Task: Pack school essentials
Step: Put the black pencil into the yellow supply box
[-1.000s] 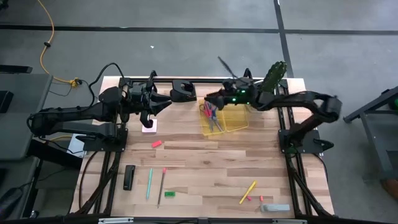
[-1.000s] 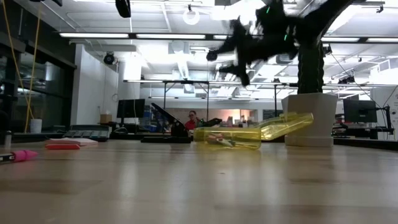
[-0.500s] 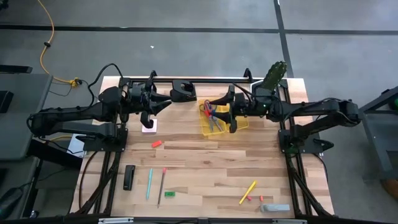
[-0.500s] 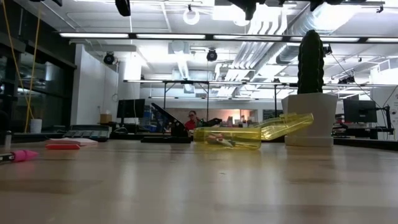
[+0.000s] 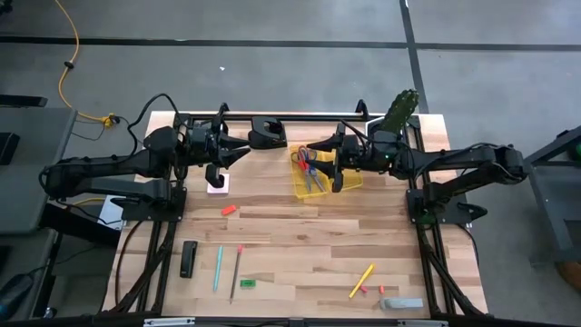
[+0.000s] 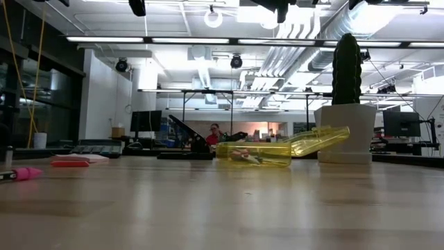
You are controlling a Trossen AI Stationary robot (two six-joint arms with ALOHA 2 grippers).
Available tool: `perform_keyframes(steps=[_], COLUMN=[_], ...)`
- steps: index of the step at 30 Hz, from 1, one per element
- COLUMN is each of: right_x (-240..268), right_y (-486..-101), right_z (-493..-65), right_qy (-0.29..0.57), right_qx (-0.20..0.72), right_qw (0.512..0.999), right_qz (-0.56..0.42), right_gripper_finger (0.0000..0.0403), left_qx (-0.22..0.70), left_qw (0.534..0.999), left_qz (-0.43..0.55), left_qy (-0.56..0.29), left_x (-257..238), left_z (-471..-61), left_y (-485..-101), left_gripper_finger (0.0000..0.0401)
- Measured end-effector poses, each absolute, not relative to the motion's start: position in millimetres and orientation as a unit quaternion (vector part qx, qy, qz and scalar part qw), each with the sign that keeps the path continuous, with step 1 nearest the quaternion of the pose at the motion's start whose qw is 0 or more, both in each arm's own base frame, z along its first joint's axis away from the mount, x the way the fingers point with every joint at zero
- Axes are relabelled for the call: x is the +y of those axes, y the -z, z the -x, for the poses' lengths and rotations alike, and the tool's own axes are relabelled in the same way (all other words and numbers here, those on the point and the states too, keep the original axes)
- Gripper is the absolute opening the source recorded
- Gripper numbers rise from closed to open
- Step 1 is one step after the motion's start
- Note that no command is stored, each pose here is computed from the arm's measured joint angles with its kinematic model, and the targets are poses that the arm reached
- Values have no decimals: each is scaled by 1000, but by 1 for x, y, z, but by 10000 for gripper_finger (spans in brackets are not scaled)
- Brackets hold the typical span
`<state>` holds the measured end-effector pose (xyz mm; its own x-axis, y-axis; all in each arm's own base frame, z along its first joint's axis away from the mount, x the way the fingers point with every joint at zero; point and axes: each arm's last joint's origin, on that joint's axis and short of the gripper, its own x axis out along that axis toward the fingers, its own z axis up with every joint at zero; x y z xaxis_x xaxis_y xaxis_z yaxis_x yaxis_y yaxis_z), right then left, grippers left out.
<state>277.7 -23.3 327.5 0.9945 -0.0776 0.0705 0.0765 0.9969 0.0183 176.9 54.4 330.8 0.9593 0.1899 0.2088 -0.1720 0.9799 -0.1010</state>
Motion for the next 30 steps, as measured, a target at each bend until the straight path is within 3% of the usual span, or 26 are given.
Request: perform_keyframes(steps=[12, 23, 30], right_x=[-24, -24, -24], right_y=[-327, -327, -327], right_z=[-278, -278, -278], right_qy=[40, 40, 40], right_qx=[-35, -35, -35], right_qw=[999, 999, 999], right_qz=[-7, -7, -7], right_gripper_finger=[199, 199, 199], left_qx=[-87, 22, 141], left_qw=[987, 990, 981], left_qz=[73, 64, 57], left_qy=[-115, -121, -118], left_x=[42, 28, 21], left_z=[-187, -216, -227], left_y=[-330, -341, -351], left_gripper_finger=[89, 127, 165])
